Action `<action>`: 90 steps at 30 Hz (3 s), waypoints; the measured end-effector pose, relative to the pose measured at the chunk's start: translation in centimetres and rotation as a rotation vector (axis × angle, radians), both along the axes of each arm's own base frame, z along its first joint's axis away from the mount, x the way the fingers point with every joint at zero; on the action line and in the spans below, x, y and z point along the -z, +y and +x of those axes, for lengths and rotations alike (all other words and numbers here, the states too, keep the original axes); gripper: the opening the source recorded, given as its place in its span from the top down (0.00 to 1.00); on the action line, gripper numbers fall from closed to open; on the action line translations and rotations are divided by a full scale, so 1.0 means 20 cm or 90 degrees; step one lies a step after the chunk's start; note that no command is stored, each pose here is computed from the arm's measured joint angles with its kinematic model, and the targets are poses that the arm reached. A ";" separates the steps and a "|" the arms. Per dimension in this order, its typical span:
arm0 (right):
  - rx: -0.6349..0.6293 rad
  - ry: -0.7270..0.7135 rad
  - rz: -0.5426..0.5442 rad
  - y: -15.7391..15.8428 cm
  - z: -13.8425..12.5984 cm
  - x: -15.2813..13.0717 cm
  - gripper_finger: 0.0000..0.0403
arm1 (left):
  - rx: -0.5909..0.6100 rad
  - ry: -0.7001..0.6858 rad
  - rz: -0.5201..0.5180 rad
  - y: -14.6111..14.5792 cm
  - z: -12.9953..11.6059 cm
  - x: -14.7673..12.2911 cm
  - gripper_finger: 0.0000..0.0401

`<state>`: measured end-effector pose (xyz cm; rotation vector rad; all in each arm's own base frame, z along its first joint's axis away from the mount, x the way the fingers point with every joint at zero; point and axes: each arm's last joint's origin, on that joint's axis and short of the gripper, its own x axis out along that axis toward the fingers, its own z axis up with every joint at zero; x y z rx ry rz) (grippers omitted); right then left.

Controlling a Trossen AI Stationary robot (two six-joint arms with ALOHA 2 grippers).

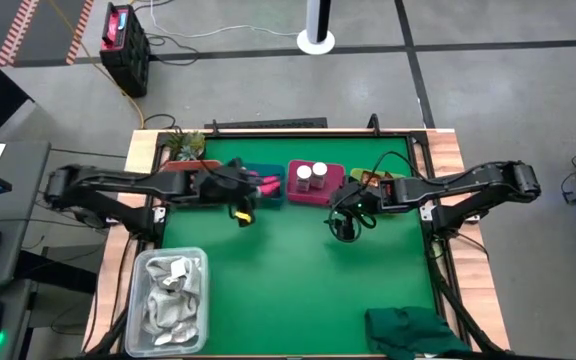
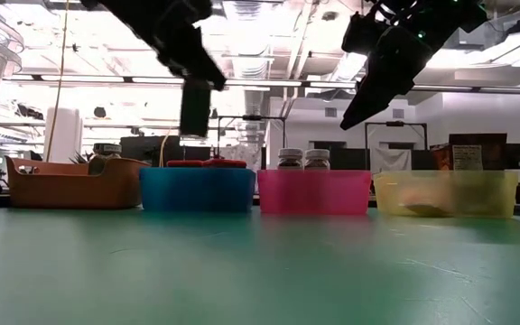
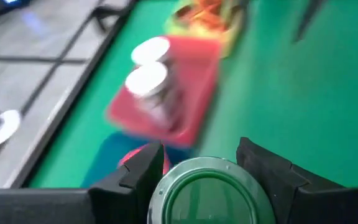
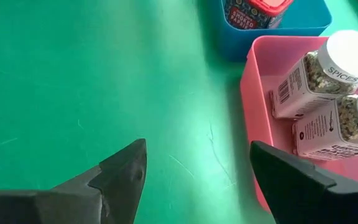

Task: Sort spices by type
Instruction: Put the green seasoning bottle into the orange bin

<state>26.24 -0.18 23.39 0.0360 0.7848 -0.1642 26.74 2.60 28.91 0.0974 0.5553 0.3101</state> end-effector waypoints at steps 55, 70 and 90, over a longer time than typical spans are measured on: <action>-0.008 -0.018 -0.010 0.00 0.01 -0.01 0.22 | -0.608 -0.019 0.061 0.05 -0.79 0.20 0.54; -0.008 -0.021 -0.009 0.00 0.01 -0.01 0.22 | -0.591 -0.034 -0.017 0.04 -0.77 0.35 0.54; -0.008 -0.022 -0.009 0.00 0.01 -0.01 0.22 | -0.413 -0.005 -0.059 0.03 -0.65 0.34 0.54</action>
